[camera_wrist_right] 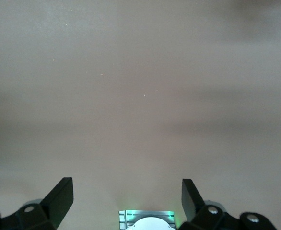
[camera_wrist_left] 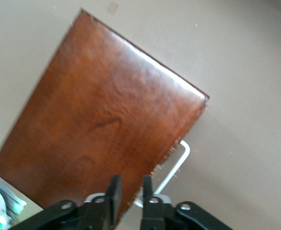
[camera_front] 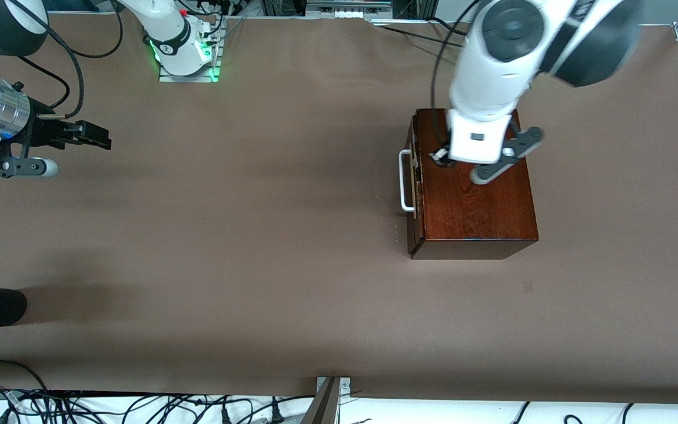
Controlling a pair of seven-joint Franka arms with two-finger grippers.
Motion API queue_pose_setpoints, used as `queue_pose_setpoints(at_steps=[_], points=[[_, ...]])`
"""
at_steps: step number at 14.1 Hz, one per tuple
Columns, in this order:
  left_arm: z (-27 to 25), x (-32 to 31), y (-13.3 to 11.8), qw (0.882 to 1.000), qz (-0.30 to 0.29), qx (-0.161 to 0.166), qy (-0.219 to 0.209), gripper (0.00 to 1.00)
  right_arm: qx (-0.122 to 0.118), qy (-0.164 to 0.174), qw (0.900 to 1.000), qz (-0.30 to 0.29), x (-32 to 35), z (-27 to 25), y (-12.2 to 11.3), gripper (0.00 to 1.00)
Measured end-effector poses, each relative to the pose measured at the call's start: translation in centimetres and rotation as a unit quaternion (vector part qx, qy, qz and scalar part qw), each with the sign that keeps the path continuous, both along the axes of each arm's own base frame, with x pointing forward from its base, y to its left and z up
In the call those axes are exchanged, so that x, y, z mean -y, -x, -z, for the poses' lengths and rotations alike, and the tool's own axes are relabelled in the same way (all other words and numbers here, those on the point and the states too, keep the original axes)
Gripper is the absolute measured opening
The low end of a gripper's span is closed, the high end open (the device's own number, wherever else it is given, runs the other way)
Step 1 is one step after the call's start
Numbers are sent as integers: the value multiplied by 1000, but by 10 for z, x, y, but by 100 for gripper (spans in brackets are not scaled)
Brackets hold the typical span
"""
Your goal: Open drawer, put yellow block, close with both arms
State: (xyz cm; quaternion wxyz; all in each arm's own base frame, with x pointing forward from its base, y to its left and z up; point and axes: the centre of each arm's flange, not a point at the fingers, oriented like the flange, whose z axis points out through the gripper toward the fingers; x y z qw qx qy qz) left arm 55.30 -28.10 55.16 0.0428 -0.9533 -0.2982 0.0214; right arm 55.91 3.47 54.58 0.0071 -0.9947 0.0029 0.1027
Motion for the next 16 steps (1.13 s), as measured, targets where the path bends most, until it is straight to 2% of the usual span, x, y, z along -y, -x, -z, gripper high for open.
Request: queue_pose_setpoints(at_steps=[7, 13, 16], points=[[-39, -88, 1, 992, 125, 6, 16, 98, 0, 0, 1000, 0, 0, 0, 0, 100], [-60, -174, 21, 979, 203, 7, 23, 100, 0, 0, 1000, 0, 0, 0, 0, 100], [-62, -204, 32, 975, 219, 5, 29, 100, 0, 0, 1000, 0, 0, 0, 0, 100]])
